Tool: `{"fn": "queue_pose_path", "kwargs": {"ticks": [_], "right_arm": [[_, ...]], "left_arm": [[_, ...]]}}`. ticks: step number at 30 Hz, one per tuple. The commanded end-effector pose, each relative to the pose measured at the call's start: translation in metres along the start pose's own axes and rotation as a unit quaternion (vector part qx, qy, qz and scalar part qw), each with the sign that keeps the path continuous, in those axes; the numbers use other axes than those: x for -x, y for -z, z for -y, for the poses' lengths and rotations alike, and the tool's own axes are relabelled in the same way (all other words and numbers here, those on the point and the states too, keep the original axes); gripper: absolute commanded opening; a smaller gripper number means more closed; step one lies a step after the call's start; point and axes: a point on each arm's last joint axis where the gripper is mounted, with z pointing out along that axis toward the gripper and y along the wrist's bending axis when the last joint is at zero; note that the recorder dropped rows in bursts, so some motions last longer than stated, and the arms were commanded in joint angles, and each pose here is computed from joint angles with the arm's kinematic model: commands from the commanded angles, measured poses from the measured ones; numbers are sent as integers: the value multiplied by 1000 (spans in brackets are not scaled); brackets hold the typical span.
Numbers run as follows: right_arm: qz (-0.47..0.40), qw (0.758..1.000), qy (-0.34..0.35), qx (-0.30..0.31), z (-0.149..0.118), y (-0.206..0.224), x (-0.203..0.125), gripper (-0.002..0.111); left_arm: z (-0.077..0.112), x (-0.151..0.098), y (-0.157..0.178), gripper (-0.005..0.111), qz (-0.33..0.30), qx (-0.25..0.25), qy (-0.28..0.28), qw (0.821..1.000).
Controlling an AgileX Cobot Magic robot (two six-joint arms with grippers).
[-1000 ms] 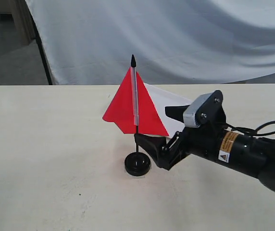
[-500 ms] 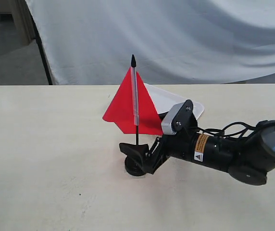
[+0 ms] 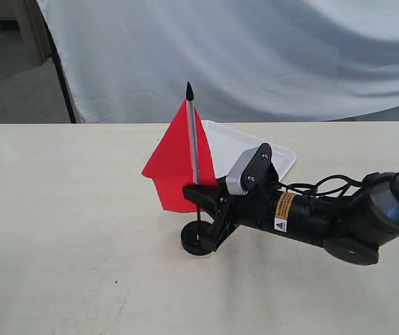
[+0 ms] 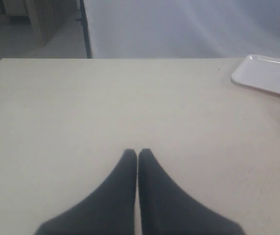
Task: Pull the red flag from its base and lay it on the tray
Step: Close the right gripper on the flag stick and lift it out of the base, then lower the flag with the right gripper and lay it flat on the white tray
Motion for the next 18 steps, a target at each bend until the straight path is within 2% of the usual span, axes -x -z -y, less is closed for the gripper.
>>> {"fn": "queue_pose_path", "kwargs": {"ticks": [1,4,7,12,16,18], "right_arm": [[-4,1000,9,11,-2,1,2,0],[-3,1000,-12,14,-3,6,18,0],[-32,999,-21,-21,0,16,45,0],[-77,985,-23,-152,17,42,100,0],[-159,949,-14,-272,46,53,136,0],[-198,929,-16,-313,59,51,145,0]], "left_arm": [[0,0,0,1,2,-2,3,1000],[0,0,0,1,2,-2,3,1000],[0,0,0,1,2,-2,3,1000],[0,0,0,1,2,-2,3,1000],[0,0,0,1,2,-2,3,1000],[0,0,0,1,2,-2,3,1000]]}}
